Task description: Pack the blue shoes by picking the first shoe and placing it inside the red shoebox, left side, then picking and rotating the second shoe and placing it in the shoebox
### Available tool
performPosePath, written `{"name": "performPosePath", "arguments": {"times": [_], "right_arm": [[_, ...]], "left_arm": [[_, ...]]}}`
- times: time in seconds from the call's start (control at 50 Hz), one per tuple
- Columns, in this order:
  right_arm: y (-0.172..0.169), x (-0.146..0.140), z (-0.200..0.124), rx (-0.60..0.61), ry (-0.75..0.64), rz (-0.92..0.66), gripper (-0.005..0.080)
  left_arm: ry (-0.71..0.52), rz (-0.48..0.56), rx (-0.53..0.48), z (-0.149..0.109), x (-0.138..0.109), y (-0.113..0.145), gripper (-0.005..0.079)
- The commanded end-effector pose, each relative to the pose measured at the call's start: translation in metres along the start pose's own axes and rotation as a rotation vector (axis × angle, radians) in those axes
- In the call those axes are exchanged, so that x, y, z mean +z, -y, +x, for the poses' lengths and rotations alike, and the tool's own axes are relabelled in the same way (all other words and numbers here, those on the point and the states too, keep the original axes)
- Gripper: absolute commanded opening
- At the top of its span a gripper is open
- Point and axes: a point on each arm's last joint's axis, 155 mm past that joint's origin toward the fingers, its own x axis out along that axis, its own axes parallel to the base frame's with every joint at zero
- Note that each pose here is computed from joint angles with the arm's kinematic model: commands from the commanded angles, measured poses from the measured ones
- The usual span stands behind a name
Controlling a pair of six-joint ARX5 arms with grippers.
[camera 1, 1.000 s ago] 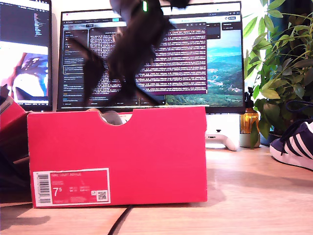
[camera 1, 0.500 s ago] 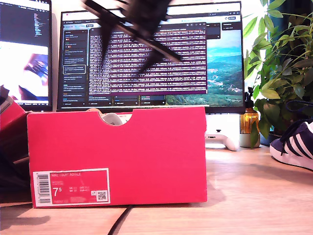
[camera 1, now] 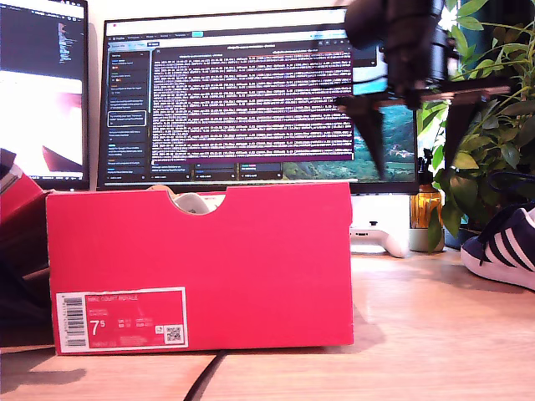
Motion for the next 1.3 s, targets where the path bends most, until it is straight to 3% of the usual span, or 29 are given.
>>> {"name": "performPosePath", "arguments": {"times": [0.0, 0.46, 1.1, 1.28], "right_arm": [[0.002, 0.008, -0.023, 0.045, 0.048, 0.059, 0.0613], [0.045, 0.035, -0.059, 0.055, 0.182, 0.293, 0.0613], [0.159, -0.023, -0.010, -0.156, 0.079, 0.621, 0.0606], [0.174, -0.030, 0.000, -0.200, 0.061, 0.664, 0.0605]], "left_arm": [[-0.020, -0.003, 0.010, 0.000, -0.010, -0.006, -0.0019], [-0.020, -0.004, 0.010, 0.000, -0.010, -0.006, -0.0019], [-0.020, -0.003, 0.010, 0.000, -0.010, -0.006, -0.0019], [-0.020, -0.004, 0.010, 0.000, -0.010, -0.006, -0.0019]]}}
